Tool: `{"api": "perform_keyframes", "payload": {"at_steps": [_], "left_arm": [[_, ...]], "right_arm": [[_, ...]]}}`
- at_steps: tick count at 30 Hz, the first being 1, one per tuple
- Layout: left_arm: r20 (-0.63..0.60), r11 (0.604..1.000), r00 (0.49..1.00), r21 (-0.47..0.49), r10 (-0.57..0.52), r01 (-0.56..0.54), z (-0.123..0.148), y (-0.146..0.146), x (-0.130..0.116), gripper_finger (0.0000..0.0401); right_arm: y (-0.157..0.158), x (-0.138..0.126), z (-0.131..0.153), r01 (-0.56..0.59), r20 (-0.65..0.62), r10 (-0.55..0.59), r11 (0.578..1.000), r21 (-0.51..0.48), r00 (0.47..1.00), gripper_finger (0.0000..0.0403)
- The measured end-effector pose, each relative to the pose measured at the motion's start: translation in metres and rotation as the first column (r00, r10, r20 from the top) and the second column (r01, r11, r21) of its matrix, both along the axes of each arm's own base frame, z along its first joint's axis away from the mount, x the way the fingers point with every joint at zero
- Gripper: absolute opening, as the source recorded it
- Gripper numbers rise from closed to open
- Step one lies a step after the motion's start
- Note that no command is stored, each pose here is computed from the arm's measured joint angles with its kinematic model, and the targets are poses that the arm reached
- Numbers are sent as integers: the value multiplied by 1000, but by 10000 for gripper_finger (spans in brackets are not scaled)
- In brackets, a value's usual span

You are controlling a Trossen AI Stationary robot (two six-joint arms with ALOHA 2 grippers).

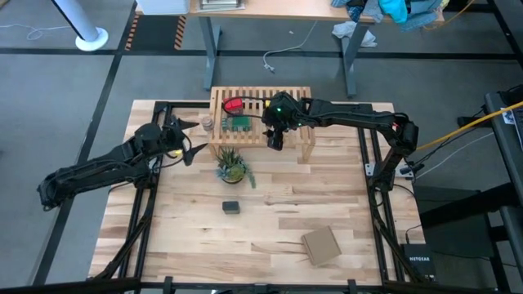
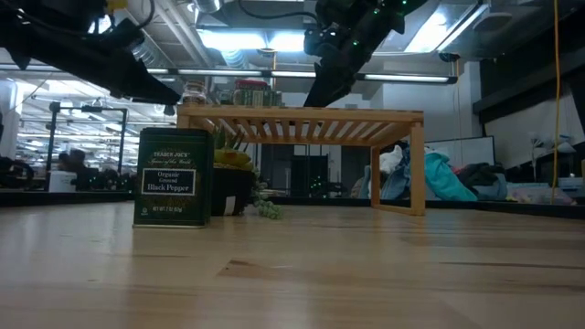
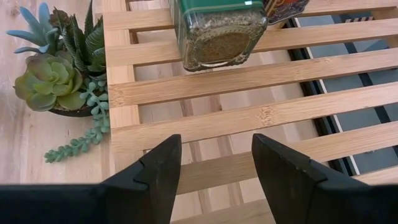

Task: Shelf spices
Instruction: Put the green seasoning bottle on the shelf

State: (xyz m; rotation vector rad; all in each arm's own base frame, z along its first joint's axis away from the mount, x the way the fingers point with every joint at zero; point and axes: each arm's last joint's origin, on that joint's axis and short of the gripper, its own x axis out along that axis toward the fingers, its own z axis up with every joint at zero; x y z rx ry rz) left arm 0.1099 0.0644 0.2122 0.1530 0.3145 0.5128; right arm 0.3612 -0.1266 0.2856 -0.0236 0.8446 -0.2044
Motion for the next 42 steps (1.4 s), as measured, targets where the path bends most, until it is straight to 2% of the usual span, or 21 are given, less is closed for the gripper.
{"api": "perform_keyframes", "payload": {"at_steps": [27,31,42], "left_arm": [[8,1000,1000,1,10,-10,0,2,1,387],[10,1000,1000,-6,17,-17,0,2,1,358],[-6,1000,1000,21,17,-17,0,2,1,231]], "right_arm": [[0,0,0,-18,-6,18,1000,-16,1000,202],[0,0,0,-18,-6,18,1000,-15,1000,202],[0,0,0,-18,-6,18,1000,-15,1000,202]]}}
